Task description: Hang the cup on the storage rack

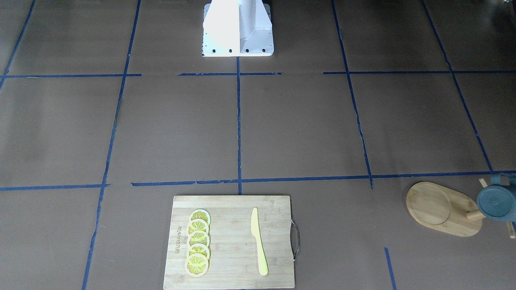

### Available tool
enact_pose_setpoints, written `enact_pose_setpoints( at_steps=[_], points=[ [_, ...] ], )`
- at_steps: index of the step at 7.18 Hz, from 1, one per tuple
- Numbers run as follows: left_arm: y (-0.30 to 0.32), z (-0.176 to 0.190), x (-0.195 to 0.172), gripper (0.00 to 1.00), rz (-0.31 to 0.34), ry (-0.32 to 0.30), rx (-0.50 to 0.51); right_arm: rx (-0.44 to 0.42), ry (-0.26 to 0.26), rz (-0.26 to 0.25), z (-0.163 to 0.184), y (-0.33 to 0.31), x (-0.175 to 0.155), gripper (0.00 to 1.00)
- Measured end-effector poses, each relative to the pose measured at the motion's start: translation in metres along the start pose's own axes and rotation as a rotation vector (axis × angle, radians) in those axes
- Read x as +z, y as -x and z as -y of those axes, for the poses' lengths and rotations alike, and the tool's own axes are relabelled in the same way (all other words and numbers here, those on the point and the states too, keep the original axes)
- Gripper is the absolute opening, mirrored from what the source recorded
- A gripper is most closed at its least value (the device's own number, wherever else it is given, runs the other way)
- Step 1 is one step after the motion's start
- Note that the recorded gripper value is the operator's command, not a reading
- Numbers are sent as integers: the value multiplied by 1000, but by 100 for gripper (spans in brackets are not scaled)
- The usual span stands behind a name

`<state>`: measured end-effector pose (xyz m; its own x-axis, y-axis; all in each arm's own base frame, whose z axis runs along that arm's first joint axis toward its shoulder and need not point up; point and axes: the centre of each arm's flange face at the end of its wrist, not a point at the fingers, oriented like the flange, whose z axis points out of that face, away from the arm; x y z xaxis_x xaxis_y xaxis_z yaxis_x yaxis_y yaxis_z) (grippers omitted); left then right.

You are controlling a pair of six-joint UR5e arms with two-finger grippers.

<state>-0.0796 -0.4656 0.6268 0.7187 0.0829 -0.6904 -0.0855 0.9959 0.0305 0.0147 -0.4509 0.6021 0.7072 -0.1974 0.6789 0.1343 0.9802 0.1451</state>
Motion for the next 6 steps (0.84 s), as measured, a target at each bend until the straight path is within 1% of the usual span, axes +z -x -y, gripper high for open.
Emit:
enact_pose_setpoints(
  at_steps=[3,6],
  points=[
    [2,-9,5,100,-1,-19,17,13,12,-21,-5,-6,4,100],
    [1,-10,4,100,2,-21,23,24,21,-26,-11,-9,7,99]
  ],
)
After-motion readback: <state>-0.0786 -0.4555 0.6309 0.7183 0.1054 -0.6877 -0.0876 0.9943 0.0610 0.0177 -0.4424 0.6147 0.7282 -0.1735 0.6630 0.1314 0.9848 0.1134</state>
